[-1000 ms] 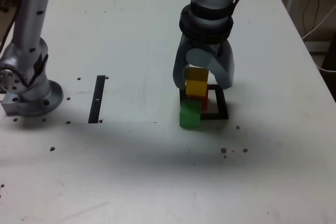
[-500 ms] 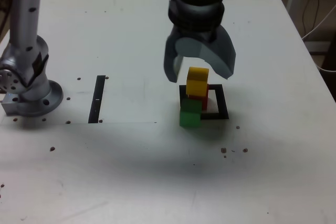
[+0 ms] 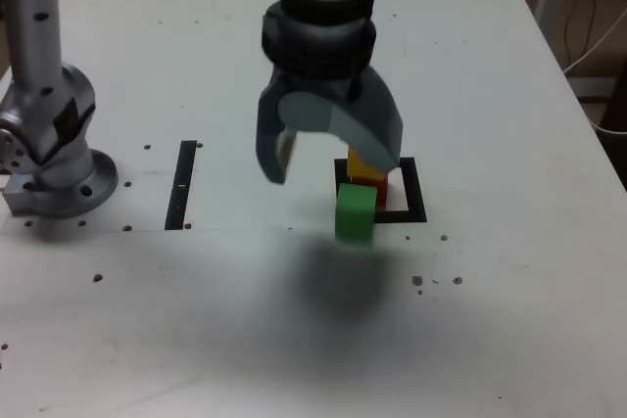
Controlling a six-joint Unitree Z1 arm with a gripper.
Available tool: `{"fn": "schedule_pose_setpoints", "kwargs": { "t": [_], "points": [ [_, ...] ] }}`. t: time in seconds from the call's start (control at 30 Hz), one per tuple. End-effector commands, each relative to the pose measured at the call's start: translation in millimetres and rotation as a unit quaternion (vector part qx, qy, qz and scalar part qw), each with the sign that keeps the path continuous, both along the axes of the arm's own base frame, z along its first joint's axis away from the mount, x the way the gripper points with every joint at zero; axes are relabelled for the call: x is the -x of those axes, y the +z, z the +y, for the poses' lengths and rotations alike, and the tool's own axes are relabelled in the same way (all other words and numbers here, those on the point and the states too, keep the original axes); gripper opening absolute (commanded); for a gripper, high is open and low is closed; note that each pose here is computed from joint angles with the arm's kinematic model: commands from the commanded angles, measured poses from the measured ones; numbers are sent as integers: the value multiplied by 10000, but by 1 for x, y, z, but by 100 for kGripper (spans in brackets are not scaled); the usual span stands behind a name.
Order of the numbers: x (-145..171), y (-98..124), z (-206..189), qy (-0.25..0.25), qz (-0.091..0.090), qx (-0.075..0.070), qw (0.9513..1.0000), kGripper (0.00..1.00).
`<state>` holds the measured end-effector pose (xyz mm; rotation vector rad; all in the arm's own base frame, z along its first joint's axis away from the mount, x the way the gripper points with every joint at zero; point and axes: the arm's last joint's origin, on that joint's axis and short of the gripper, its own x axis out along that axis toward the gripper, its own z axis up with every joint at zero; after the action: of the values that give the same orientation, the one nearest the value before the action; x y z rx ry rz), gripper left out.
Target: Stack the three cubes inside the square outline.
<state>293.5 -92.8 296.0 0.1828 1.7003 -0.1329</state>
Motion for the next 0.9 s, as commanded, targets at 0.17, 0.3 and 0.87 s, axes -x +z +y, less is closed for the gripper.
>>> {"fn": "schedule_pose_setpoints", "kwargs": {
  "t": [0.17, 0.3, 0.87],
  "points": [
    [-14, -14, -18, -109, 56, 1, 9999, 97],
    [-17, -29, -21, -147, 123, -57, 9998, 96],
    [-25, -65, -24, -277, 241, -171, 9992, 93]
  ]
}}
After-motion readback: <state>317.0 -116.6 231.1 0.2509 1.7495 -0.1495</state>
